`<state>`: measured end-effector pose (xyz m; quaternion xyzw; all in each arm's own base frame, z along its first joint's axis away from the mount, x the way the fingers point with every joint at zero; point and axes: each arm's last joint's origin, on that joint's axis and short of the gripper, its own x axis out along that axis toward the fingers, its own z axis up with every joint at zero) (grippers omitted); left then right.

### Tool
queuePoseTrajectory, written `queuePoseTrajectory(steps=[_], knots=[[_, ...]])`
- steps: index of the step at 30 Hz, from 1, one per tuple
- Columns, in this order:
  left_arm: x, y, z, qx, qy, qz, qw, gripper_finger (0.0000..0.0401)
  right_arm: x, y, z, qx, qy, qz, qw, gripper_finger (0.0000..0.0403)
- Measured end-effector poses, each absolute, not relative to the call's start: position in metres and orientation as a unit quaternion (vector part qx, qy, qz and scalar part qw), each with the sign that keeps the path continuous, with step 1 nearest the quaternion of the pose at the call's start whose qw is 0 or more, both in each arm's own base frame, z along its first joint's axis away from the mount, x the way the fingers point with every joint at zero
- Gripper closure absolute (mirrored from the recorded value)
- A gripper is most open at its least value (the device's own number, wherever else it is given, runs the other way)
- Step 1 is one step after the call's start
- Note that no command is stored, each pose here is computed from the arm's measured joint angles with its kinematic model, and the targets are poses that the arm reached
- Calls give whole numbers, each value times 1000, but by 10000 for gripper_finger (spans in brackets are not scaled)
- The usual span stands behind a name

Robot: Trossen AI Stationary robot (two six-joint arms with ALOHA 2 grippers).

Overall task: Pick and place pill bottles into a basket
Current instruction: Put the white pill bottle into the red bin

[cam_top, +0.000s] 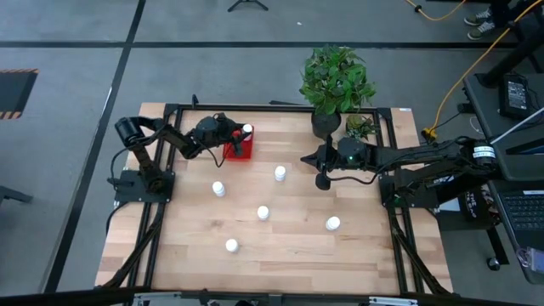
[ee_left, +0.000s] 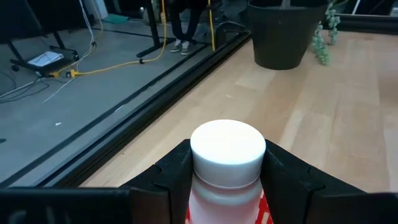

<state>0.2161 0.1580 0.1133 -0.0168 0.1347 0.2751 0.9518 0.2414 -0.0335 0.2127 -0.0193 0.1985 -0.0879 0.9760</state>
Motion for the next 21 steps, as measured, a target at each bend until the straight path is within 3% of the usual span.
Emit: queuePoseTrajectory(steps=[21], knots=[[215, 158, 111, -26, 148, 293, 944, 249, 241, -34, 212, -19, 200, -88, 976, 401]])
